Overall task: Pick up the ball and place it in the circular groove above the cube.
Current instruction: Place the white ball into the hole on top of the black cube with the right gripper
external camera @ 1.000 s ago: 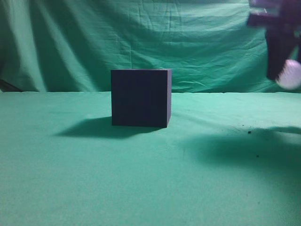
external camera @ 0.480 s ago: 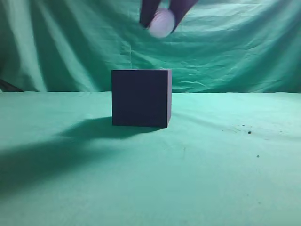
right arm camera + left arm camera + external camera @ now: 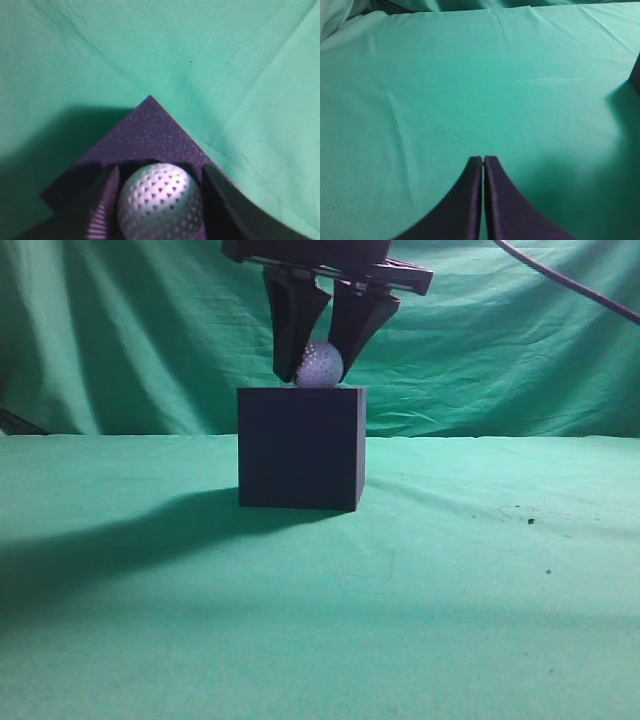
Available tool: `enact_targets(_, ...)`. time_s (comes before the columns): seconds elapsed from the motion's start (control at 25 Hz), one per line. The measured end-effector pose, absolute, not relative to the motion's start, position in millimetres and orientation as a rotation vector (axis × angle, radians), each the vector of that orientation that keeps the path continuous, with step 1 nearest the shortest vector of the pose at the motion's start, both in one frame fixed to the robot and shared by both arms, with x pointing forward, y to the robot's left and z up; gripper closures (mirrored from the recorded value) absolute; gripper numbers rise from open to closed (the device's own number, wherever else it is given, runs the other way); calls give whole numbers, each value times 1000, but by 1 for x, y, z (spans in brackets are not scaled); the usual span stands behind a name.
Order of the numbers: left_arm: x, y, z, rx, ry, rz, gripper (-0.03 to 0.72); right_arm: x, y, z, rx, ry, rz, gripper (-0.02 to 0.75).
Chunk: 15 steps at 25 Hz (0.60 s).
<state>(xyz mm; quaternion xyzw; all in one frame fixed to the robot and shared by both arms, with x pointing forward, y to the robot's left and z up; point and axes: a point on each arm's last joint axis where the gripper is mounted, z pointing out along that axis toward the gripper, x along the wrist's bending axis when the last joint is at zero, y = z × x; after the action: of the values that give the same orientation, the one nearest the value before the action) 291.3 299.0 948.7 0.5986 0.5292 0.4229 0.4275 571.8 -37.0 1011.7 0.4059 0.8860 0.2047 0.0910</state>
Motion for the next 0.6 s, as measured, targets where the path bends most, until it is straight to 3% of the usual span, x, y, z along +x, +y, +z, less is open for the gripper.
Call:
enact_targets(0.04, 291, 299, 949, 1495, 1322, 1056, 688, 572, -36, 1012, 1203, 2633, 611, 419)
enact_targets(0.28, 291, 299, 949, 1495, 1322, 1056, 688, 572, -35, 1015, 1199, 2633, 615, 191)
enact_targets(0.44, 291, 299, 949, 1495, 1322, 1056, 688, 570, -36, 1039, 1200, 2647, 596, 198)
enact_targets(0.6, 291, 299, 949, 1495, 1322, 1056, 688, 558, -45, 1084, 1219, 2635, 611, 464)
